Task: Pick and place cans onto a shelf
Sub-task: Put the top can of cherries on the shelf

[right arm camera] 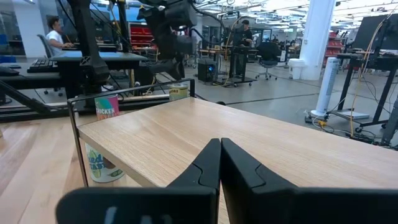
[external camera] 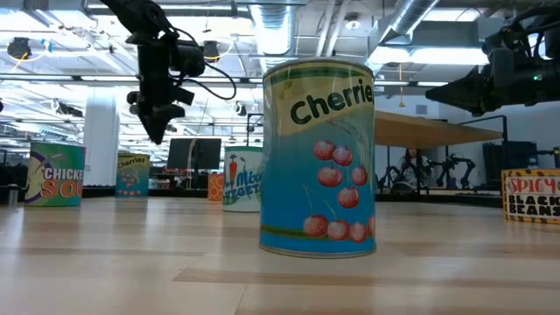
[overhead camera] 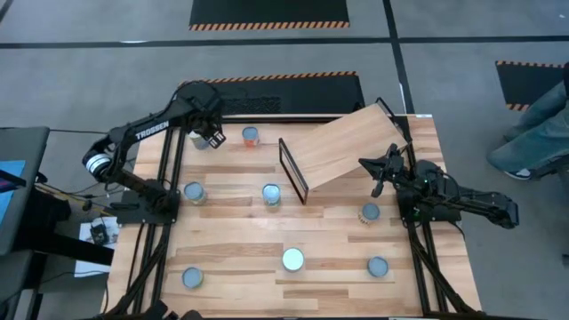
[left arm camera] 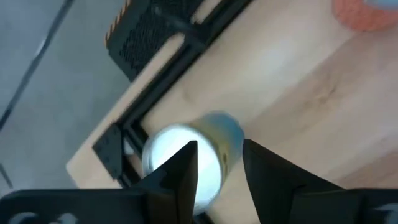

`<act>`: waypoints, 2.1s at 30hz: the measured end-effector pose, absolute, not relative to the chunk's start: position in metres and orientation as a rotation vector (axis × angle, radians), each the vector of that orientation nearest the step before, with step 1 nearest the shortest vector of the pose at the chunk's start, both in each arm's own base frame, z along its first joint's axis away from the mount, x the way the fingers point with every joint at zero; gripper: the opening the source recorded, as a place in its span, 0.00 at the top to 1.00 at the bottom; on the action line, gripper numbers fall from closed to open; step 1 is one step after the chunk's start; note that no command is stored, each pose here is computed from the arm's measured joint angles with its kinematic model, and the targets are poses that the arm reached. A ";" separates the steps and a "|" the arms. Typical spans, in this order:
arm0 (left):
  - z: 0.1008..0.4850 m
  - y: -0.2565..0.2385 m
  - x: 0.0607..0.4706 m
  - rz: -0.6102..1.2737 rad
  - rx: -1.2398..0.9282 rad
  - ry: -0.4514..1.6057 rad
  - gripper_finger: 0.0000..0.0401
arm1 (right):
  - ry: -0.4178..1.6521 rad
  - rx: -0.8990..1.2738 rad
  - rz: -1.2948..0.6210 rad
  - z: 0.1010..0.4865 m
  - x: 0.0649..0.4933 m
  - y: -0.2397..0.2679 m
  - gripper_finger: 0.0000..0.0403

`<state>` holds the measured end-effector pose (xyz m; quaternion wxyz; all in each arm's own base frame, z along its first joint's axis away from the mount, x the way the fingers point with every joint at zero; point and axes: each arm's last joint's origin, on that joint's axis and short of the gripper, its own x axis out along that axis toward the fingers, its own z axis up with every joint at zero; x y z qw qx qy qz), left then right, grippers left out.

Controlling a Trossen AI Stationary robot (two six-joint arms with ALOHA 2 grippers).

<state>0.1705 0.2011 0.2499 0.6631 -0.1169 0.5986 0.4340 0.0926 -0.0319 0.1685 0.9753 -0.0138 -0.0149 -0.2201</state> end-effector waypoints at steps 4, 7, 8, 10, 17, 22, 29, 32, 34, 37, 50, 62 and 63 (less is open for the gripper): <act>0.249 0.200 0.164 1.010 -0.318 1.387 0.67 | -0.030 -0.028 -0.444 0.168 0.093 -0.032 0.92; 0.248 0.201 0.162 1.018 -0.332 1.388 0.66 | -0.030 -0.028 -0.444 0.169 0.093 -0.032 0.92; 0.248 0.201 0.161 1.017 -0.335 1.390 0.65 | -0.030 -0.028 -0.444 0.169 0.093 -0.032 0.92; 0.248 0.201 0.161 1.010 -0.329 1.394 0.64 | -0.030 -0.028 -0.444 0.169 0.093 -0.032 0.92; 0.248 0.200 0.161 0.965 -0.328 1.411 0.61 | -0.030 -0.028 -0.444 0.169 0.093 -0.032 0.92; 0.242 0.201 0.158 0.969 -0.337 1.422 0.61 | -0.031 -0.028 -0.444 0.169 0.093 -0.032 0.92; 0.224 0.200 0.154 0.954 -0.311 1.439 0.61 | -0.030 -0.028 -0.444 0.168 0.093 -0.032 0.92; 0.221 0.201 0.154 0.955 -0.298 1.436 0.62 | -0.030 -0.028 -0.444 0.169 0.093 -0.032 0.92; 0.219 0.201 0.152 0.943 -0.306 1.443 0.65 | -0.030 -0.028 -0.443 0.169 0.093 -0.032 0.92; 0.216 0.202 0.148 0.937 -0.321 1.449 0.72 | -0.031 -0.028 -0.444 0.169 0.093 -0.032 0.92; 0.232 0.204 0.154 0.829 -0.242 1.458 1.00 | -0.030 -0.028 -0.444 0.168 0.093 -0.032 0.92; 0.349 0.188 0.199 0.788 -0.102 1.165 1.00 | -0.031 -0.028 -0.443 0.169 0.093 -0.032 0.92; 0.359 0.184 0.204 0.777 -0.082 1.126 1.00 | -0.030 -0.028 -0.444 0.169 0.093 -0.032 0.92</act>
